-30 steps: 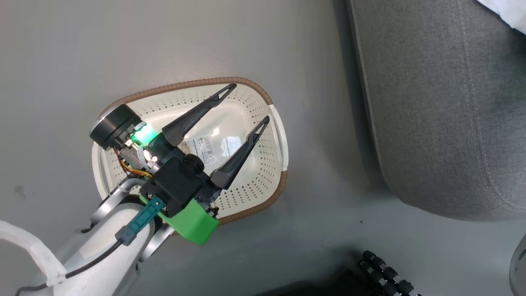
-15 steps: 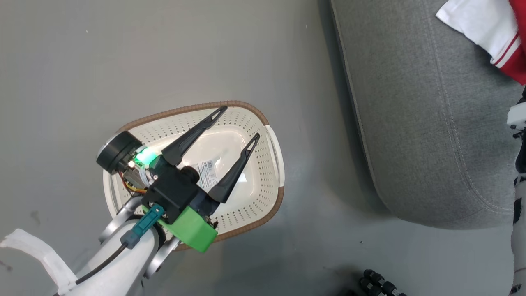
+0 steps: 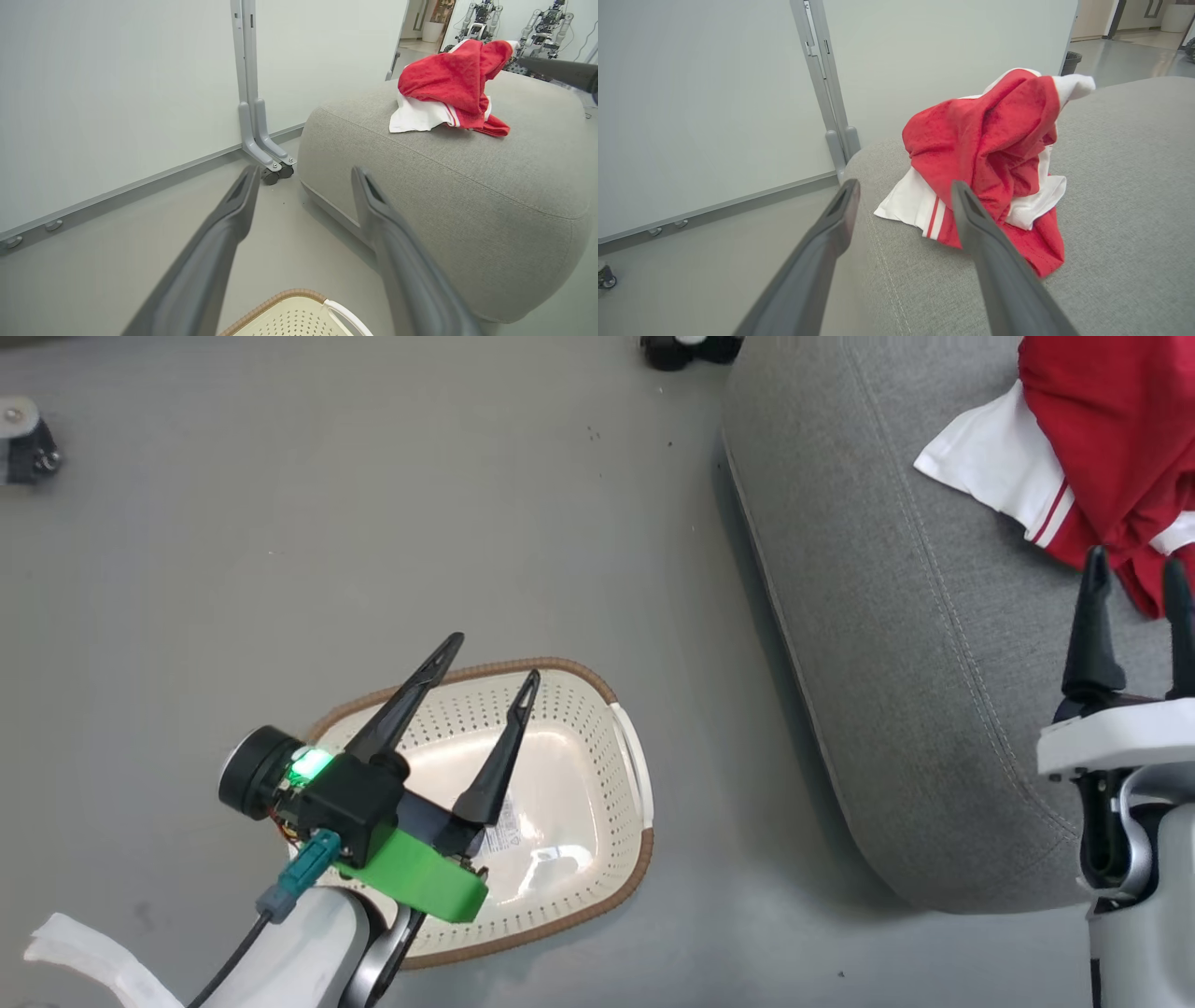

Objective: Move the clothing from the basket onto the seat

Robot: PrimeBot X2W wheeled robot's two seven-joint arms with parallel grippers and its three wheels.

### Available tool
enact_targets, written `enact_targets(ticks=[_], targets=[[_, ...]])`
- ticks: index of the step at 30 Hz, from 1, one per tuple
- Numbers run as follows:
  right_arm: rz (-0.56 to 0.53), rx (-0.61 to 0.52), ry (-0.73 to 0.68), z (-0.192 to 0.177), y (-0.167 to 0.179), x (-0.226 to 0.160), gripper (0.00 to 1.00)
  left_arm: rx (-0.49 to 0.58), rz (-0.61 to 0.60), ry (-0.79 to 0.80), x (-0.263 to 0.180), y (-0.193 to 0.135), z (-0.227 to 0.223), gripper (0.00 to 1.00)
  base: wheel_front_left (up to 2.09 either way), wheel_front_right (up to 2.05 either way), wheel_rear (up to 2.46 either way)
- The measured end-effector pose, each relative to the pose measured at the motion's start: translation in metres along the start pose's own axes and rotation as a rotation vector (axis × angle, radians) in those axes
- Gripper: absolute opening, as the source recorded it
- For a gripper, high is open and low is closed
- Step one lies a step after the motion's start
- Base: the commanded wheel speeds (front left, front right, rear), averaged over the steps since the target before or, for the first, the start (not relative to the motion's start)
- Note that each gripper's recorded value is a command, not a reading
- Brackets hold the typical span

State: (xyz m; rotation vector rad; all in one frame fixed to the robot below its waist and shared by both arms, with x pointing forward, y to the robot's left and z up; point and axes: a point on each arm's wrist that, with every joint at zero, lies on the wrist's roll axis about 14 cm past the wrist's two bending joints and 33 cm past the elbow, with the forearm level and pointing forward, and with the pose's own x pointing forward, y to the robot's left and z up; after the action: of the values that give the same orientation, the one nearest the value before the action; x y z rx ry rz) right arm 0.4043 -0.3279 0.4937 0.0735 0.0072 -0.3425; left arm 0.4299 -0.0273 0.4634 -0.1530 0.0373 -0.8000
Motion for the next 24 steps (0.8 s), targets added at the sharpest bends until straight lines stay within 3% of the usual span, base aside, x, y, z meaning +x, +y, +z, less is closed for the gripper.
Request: enact_targets(ticks=[13,24], targets=[[0.282,0.015,-0.023,0.026,0.098,-0.032,1.00,0.037,0.327,-0.055,-0.058,0.059,0.036,1.00,0.00,0.00,0.00],[0.440,0.054,-0.005,0.027,0.149,-0.052,1.00,0.057,0.610,-0.109,-0.134,0.100,0.057,1.00,0.00,0.00,0.00]])
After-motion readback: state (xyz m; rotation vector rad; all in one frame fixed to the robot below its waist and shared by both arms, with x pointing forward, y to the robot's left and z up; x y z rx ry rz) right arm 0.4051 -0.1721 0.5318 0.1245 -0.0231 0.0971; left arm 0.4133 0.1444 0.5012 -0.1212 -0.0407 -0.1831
